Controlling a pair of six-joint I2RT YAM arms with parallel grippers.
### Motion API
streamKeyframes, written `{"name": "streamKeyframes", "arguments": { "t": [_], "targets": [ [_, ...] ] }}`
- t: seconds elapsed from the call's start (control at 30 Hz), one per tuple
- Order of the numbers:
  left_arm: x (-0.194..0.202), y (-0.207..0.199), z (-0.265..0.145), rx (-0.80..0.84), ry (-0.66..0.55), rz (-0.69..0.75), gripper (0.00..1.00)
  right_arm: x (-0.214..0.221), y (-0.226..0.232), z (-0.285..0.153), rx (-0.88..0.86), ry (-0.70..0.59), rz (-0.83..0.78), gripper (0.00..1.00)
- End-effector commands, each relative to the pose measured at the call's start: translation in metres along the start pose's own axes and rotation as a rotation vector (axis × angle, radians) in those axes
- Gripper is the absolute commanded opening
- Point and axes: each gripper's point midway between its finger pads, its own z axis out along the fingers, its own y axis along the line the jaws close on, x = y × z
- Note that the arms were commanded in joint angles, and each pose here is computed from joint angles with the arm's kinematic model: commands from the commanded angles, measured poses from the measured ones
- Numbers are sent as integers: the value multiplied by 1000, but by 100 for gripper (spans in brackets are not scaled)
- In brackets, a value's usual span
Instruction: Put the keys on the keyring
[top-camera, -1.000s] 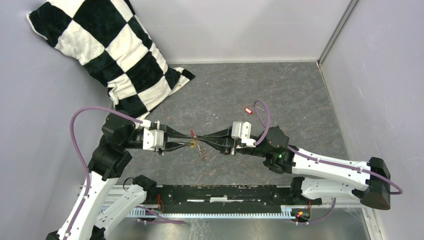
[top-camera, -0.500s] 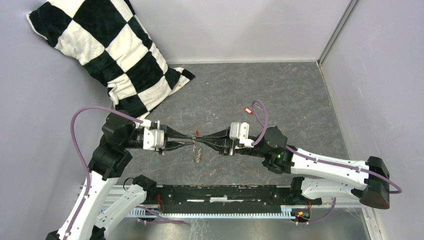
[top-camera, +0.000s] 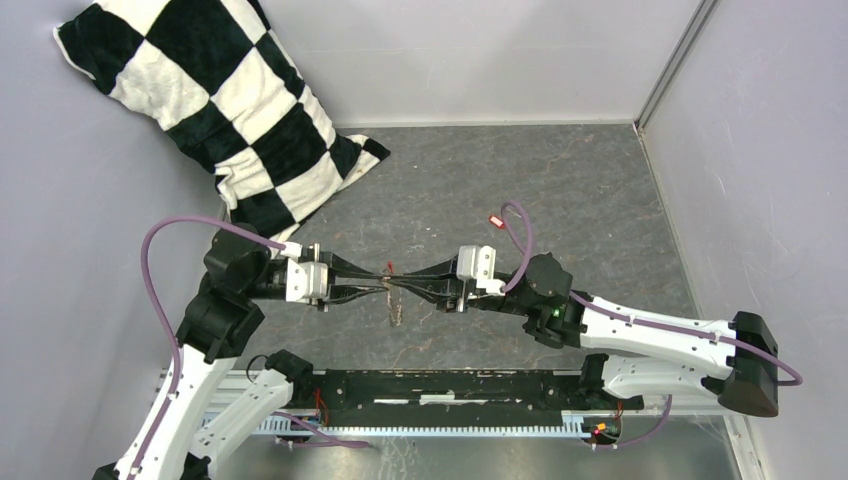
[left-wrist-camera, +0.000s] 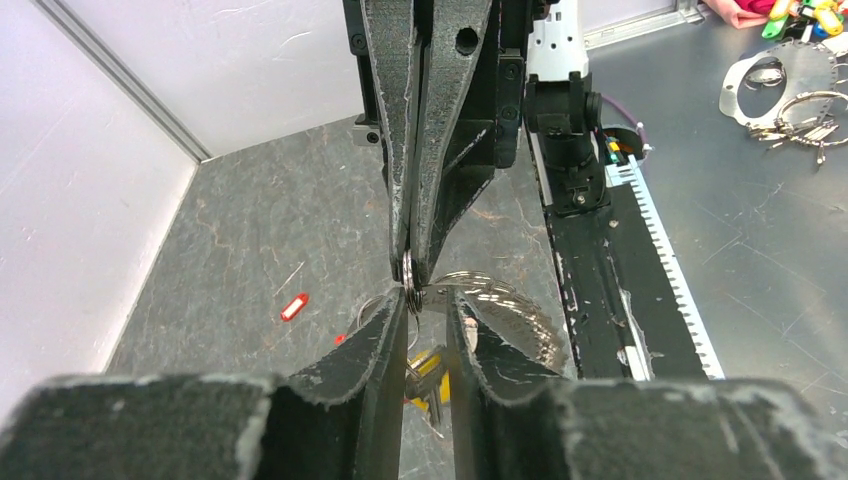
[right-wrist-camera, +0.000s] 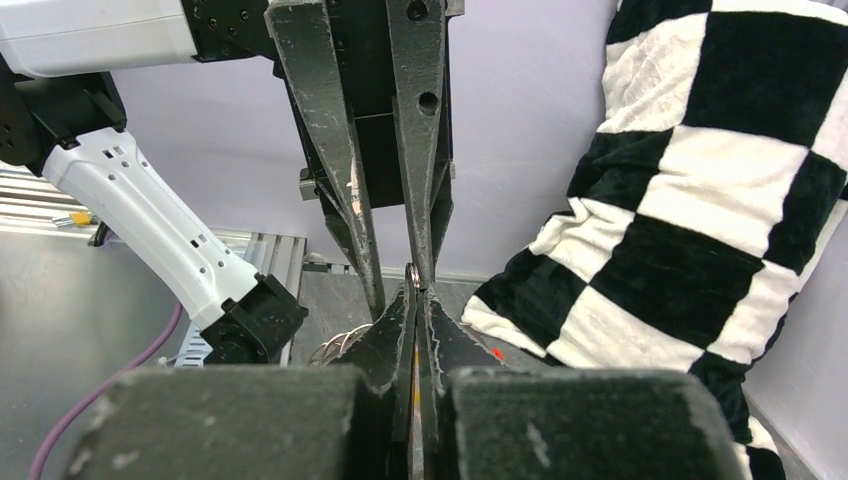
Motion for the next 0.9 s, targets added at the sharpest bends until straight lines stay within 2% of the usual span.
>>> {"name": "streamKeyframes", "arguments": {
  "t": [0.0, 0.1, 0.33, 0.43, 0.5, 0.7, 0.87],
  "targets": [
    [-2, 1, 0, -2, -8, 25, 29, -31, -4, -1, 15, -97, -17, 1],
    [-3, 2, 0, -2, -9, 31, 28, -32, -3, -1, 11, -100, -17, 1],
    [0, 7, 0, -27, 4, 46, 14, -32, 0, 1, -2, -99, -13, 1],
    [0, 10, 1, -30, 8, 46, 3, -28, 3, 3, -22, -83, -5, 1],
    [0, 16, 2, -50, 8, 25, 2, -25, 4, 2, -24, -75, 5, 1],
    [1, 24, 3, -82, 15, 31, 2, -20, 3, 2, -18, -37, 22, 14],
    [1, 24, 3, -82, 12, 43, 2, -24, -2, 0, 4, -11, 29, 32]
  ]
}}
